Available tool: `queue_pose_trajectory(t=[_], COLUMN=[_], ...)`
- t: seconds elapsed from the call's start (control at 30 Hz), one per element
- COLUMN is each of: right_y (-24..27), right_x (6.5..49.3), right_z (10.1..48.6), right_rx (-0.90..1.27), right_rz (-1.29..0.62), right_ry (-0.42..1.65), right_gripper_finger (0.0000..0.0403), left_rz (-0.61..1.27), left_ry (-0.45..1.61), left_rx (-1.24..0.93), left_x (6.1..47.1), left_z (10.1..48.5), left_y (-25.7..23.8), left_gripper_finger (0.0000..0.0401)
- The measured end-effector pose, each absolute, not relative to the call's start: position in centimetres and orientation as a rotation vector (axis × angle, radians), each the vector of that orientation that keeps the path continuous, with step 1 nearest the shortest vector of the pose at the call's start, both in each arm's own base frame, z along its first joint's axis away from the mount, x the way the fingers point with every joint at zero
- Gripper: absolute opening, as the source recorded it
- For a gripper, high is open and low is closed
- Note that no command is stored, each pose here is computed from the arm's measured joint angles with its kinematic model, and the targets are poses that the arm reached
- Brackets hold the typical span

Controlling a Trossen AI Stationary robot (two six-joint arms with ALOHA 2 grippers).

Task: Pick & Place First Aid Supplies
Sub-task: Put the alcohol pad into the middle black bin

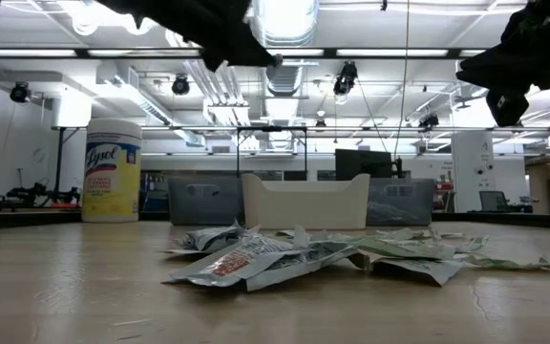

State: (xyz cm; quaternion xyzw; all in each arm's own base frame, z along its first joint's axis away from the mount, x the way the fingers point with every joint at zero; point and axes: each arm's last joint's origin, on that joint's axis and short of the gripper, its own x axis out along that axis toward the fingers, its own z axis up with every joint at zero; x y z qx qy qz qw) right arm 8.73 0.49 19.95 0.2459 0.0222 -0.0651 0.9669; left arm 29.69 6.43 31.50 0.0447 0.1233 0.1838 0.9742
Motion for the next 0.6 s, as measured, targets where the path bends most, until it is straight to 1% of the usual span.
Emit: queue_pose_trajectory(t=[0.17, 0.27, 0.4, 0.6], right_y=[0.5, 0.5, 0.5, 0.5], right_x=[8.7, 8.7, 8.7, 8.7], right_z=[19.9, 19.9, 20.0, 19.9], right_rx=[0.497, 0.497, 0.497, 0.497], right_rz=[-0.132, -0.132, -0.132, -0.132], right_ry=[0.045, 0.045, 0.044, 0.044], right_gripper_finger=[0.0063, 0.0063, 0.0063, 0.0063], left_rz=[0.401, 0.39, 0.395, 0.349], left_ry=[0.522, 0.681, 0.836, 0.967], left_rx=[0.299, 0.358, 0.328, 0.2], left_x=[32.8, 34.8, 37.1, 39.6], left_z=[31.7, 31.4, 30.8, 29.5], left_y=[7.9, 9.7, 13.2, 18.5], left_gripper_finger=[0.0, 0.0, 0.0, 0.0])
